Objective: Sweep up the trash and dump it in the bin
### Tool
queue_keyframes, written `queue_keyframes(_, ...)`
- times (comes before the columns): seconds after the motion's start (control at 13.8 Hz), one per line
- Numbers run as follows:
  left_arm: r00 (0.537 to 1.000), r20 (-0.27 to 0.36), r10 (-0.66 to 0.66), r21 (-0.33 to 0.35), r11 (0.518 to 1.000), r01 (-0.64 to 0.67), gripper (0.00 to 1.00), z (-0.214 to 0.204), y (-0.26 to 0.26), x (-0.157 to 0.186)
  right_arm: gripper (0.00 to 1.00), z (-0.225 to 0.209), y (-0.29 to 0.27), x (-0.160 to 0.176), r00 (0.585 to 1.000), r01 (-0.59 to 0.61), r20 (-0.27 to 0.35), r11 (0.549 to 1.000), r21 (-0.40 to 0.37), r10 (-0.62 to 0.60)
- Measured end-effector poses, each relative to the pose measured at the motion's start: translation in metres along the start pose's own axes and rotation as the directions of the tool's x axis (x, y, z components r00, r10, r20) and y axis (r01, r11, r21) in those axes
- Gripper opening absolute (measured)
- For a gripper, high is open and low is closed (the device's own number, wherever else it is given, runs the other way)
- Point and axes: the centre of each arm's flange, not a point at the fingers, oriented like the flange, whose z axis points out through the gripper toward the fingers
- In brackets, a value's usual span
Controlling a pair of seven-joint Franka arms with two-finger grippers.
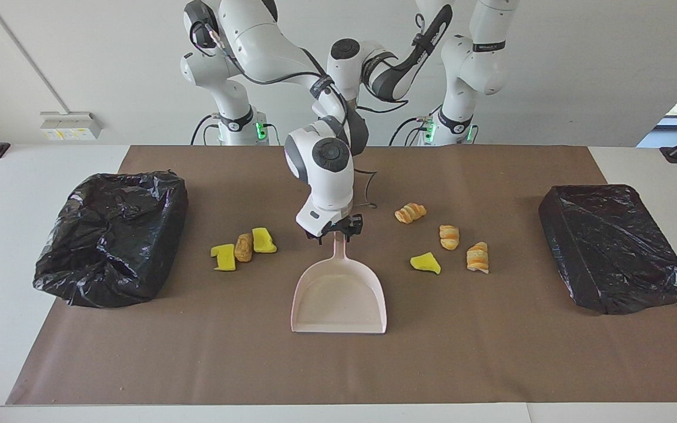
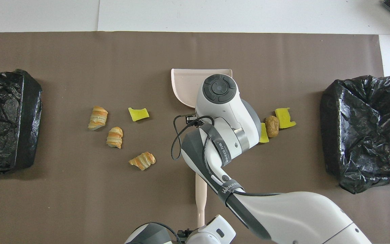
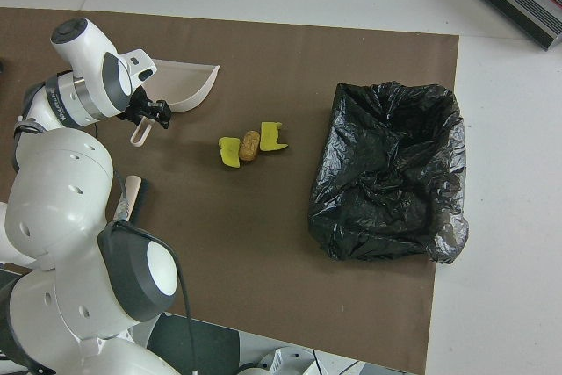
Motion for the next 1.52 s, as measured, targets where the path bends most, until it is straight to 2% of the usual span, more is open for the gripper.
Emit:
queue_keyframes(0.14,1.0,0.004,-0.008,0.006,1.0,0.007,0.82,0.004,-0.001,0.003,0.37,0.0,0.003,0.001,1.0,-0.004,0.007,1.0,-0.004,0.004)
queue_keyframes(0.22,1.0,0.005,-0.011,0.007,1.0,0.011,0.74,0.005,-0.002,0.004,0.32,0.0,0.008,0.002,1.0,0.002,0.011,1.0,-0.005,-0.002)
queue_keyframes(0.36,1.0,0.003,-0.019,0.003,1.0,0.019,0.72,0.002,-0.003,0.008,0.32,-0.001,0.019,0.008,0.995,0.095,0.009,0.995,-0.003,-0.095)
queue_keyframes(0.51,1.0,-0.001,-0.028,-0.006,1.0,0.028,0.7,-0.002,-0.003,0.014,0.32,-0.014,0.043,0.019,0.969,0.246,-0.01,0.969,0.005,-0.245)
queue_keyframes(0.58,1.0,-0.003,-0.031,-0.008,0.999,0.031,0.6,-0.003,-0.003,0.015,0.32,-0.026,0.06,0.023,0.951,0.307,-0.018,0.952,0.007,-0.307)
queue_keyframes(0.65,0.999,-0.003,-0.032,-0.01,0.999,0.032,0.48,-0.004,-0.003,0.016,0.32,-0.042,0.078,0.024,0.929,0.37,-0.014,0.929,0.009,-0.37)
queue_keyframes(0.87,0.999,-0.003,-0.035,-0.01,0.999,0.035,0.35,-0.004,-0.004,0.017,0.32,-0.095,0.124,0.011,0.84,0.541,0.021,0.84,0.025,-0.542)
queue_keyframes(1.16,0.999,0.001,-0.039,-0.004,0.999,0.039,0.33,-0.003,-0.006,0.018,0.32,-0.144,0.162,-0.022,0.708,0.702,0.049,0.71,0.058,-0.704)
queue_keyframes(1.23,0.999,0.008,-0.038,0.006,0.999,0.038,0.27,-0.002,-0.008,0.019,0.32,-0.145,0.169,-0.029,0.673,0.735,0.06,0.676,0.061,-0.737)
queue_keyframes(1.37,0.999,0.025,-0.023,0.026,0.999,0.023,0.26,-0.002,-0.013,0.022,0.32,-0.138,0.178,-0.039,0.623,0.775,0.11,0.63,0.044,-0.774)
queue_keyframes(1.52,0.999,0.036,-0.027,0.035,0.999,0.026,0.26,-0.006,-0.022,0.034,0.32,-0.128,0.181,-0.043,0.583,0.805,0.129,0.592,0.036,-0.802)
